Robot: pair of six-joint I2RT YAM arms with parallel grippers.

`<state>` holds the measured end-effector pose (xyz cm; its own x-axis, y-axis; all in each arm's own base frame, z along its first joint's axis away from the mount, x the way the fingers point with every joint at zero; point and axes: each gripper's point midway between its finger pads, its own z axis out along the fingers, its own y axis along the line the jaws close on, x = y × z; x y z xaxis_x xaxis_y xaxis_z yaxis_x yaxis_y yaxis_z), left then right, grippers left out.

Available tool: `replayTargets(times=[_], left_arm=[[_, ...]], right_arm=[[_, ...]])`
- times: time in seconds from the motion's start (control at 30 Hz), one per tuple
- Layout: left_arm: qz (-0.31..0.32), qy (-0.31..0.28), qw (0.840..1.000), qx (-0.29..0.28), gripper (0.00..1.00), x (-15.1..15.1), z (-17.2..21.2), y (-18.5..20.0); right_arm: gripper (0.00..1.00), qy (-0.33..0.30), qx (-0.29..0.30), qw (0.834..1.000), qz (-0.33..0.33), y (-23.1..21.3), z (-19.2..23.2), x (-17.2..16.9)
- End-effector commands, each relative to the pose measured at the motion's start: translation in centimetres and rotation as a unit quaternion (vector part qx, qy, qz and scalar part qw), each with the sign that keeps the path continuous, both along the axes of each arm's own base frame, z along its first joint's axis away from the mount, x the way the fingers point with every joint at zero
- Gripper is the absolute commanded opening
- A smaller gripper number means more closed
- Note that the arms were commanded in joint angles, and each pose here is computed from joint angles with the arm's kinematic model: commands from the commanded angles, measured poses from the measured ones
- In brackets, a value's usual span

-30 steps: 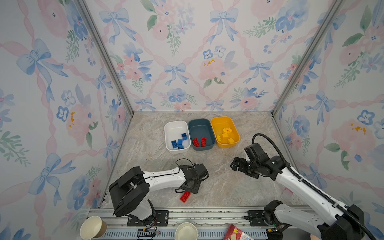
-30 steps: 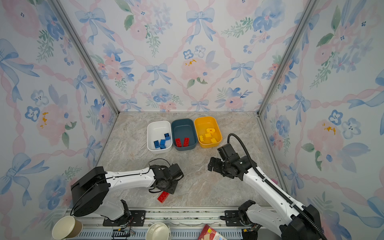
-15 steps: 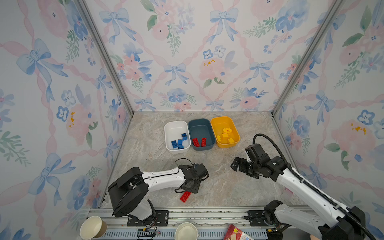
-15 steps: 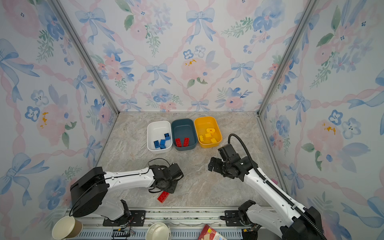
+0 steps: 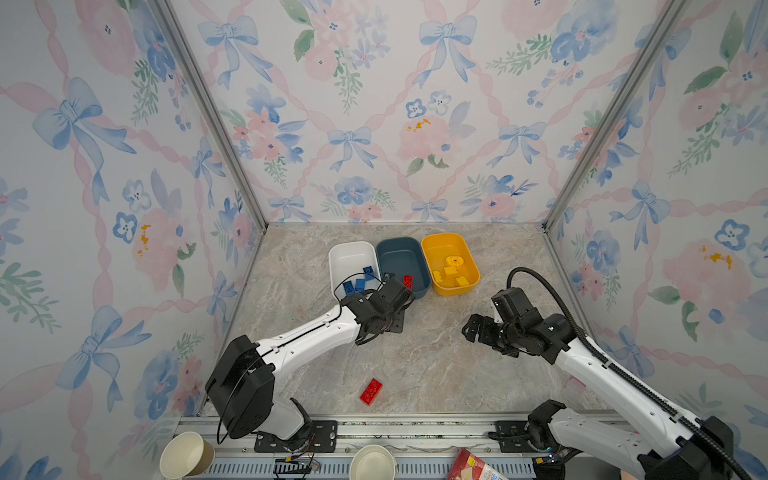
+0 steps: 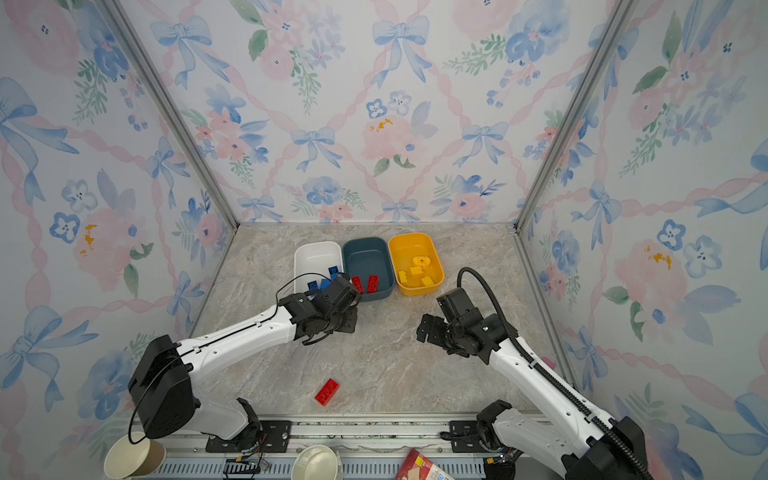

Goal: Sort the legos into containers by color
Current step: 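Carry the red brick into the teal bin with the left gripper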

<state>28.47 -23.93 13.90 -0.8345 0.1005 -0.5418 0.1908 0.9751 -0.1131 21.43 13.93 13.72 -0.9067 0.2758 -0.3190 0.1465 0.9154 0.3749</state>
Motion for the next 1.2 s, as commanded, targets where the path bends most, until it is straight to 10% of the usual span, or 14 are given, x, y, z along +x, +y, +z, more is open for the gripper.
replayTargets(times=[0.0,0.7,1.17], left_arm=[[-0.008,-0.032,0.999,0.016,0.35,2.6,1.0,-0.5],[0.024,-0.086,0.995,0.046,0.34,15.3,-0.1,-3.4],[0.036,-0.072,0.995,0.058,0.37,18.5,-3.2,-3.6]], right_arm=[[0.97,0.004,-0.006,1.0,-0.005,-0.4,-0.3,-0.3],[0.97,0.006,-0.006,1.0,-0.009,-0.9,-0.4,-0.3],[0.97,0.01,-0.006,1.0,-0.01,-1.3,-0.6,-0.4]])
